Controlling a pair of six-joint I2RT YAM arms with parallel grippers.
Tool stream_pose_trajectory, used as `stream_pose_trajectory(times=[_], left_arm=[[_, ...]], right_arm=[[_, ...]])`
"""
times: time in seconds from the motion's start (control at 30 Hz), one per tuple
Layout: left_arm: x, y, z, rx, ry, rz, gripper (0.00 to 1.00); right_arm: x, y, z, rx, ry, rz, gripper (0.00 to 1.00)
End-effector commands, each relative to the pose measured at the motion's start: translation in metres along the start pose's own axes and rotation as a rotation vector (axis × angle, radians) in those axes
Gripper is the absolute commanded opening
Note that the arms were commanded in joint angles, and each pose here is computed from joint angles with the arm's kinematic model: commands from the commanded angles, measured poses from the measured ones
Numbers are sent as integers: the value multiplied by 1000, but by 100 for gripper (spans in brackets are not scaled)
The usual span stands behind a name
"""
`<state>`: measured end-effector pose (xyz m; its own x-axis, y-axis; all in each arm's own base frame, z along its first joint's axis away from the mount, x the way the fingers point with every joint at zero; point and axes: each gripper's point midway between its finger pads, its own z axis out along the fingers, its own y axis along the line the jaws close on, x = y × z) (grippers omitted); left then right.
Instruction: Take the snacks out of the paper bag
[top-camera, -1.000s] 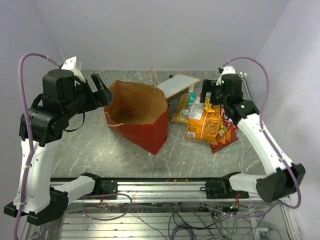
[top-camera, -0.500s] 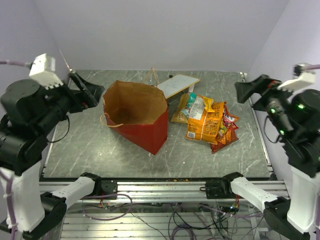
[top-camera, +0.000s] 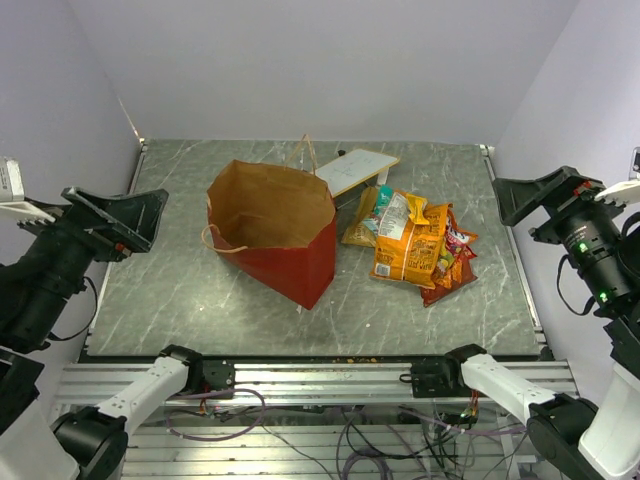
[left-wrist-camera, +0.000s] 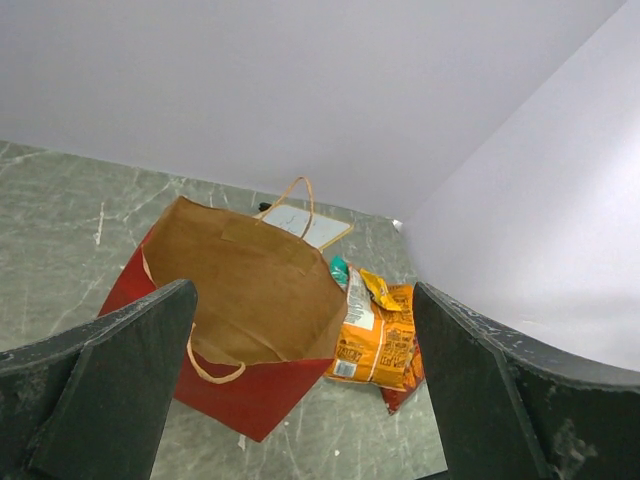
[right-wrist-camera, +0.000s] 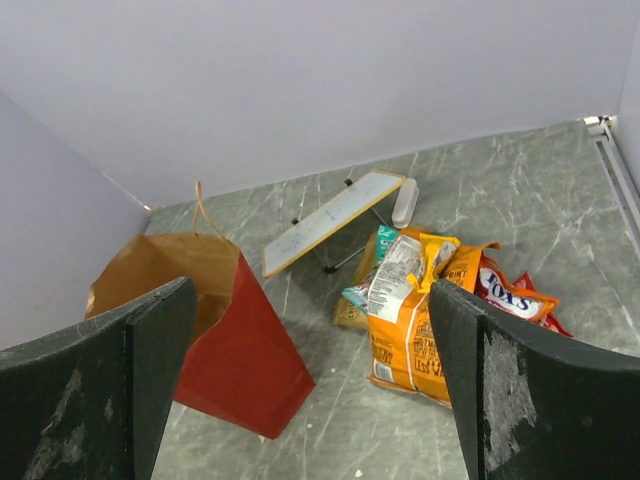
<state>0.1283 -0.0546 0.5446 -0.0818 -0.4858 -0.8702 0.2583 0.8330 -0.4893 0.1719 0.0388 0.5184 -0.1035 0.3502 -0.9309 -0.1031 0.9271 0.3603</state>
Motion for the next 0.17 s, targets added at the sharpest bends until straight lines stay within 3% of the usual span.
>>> stream_pose_trajectory(times=[0.0,0.13], left_arm=[[-3,0,8,-17,-7,-34,100],[-1,-1,10,-12,-1,-43,100]], right_arm=[[4,-6,0,29,16,2,100],[2,-20,1,113,-1,15,100]])
